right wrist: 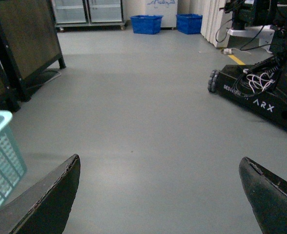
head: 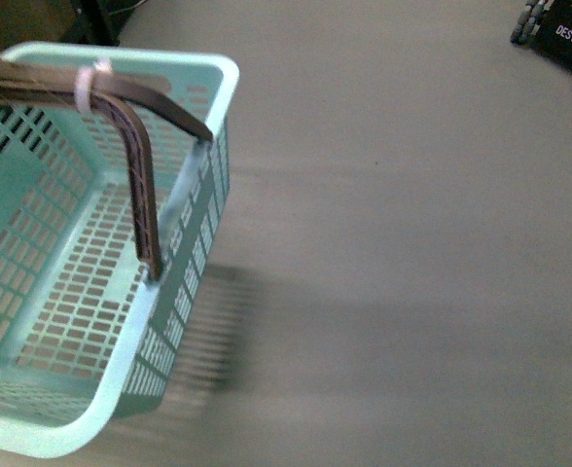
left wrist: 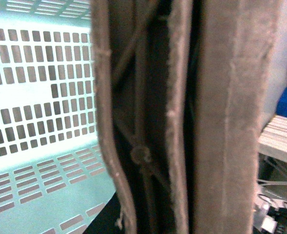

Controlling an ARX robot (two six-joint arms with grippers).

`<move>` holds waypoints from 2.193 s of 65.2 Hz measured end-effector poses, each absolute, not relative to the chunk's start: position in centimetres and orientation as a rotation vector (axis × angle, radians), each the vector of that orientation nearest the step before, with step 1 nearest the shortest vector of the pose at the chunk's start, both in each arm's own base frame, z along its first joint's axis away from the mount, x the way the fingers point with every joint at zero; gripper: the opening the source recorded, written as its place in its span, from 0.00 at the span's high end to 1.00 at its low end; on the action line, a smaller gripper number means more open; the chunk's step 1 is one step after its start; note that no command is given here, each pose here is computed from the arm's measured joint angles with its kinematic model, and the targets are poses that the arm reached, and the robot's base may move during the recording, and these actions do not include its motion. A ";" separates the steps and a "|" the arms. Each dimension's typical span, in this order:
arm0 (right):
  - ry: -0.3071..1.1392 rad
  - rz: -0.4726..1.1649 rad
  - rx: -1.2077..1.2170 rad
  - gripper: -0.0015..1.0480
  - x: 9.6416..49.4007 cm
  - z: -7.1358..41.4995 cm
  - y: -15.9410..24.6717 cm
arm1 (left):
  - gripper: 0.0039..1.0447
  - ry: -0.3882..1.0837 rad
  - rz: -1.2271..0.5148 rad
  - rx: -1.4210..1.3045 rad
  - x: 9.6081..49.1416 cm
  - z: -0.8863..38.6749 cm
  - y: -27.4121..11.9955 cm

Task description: Pick mango and avocado into basket

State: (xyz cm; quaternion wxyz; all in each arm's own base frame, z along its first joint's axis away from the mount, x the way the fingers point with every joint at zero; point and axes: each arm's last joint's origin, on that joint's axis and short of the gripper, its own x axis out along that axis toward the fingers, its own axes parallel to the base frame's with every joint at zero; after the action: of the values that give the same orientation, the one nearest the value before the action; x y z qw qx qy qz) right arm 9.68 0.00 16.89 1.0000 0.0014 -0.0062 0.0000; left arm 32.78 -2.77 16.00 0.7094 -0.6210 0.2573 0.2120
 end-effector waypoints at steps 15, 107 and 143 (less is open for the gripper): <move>-0.012 0.000 0.002 0.08 9.7 16.9 0.0 | 0.86 0.443 0.374 -1.456 27.9 24.5 -2.4; -0.012 0.000 0.002 0.08 9.7 16.9 0.0 | 0.86 0.306 0.318 -1.486 19.9 32.2 -1.4; -0.012 0.000 0.002 0.08 9.7 16.9 0.0 | 0.86 0.305 0.317 -1.486 19.9 32.2 -1.4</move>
State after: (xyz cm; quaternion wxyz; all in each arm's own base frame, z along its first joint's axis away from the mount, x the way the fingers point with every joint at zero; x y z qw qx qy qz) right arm 9.68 0.00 16.89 1.0000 0.0010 -0.0062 0.0002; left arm 19.90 -1.41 32.25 0.7144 -0.6709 0.1379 0.1433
